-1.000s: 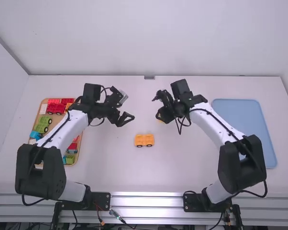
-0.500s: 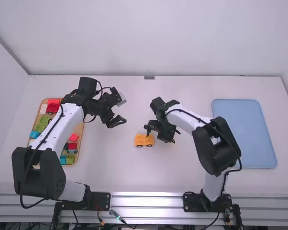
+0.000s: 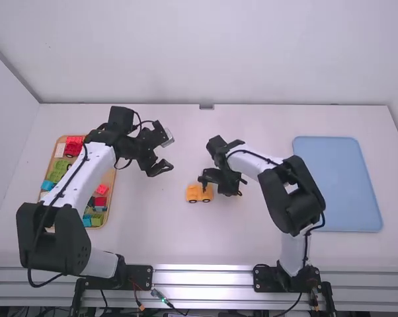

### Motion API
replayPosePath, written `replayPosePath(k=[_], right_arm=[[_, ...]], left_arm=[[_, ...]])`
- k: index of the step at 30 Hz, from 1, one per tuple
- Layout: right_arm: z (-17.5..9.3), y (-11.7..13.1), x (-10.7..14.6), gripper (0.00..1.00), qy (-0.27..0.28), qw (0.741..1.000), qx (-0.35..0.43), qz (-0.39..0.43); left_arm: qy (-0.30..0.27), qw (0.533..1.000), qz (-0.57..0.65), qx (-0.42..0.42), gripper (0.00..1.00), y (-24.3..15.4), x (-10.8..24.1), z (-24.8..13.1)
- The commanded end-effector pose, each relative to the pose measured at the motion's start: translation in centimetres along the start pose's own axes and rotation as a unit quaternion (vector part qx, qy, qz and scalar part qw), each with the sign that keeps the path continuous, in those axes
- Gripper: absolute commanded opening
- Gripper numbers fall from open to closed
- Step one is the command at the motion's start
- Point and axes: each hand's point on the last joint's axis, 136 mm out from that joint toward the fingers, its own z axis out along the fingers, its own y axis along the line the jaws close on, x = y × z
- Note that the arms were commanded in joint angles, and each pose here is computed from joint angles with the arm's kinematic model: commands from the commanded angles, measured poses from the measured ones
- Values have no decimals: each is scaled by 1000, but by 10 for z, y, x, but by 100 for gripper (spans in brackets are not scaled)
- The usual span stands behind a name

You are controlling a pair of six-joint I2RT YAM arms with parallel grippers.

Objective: Assemble lego blocks to make yellow taxi

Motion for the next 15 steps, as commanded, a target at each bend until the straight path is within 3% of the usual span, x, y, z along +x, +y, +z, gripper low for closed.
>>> replayPosePath(k=[1,15], right_arm=[[7,2,4,0,-4,1000,-14,22],[18,12,10,1,-2,999,-28,26]], left_arm=[[-3,1000,8,4,99,-1,-1,-1],[1,1000,2,6,99,-1,2,-2]])
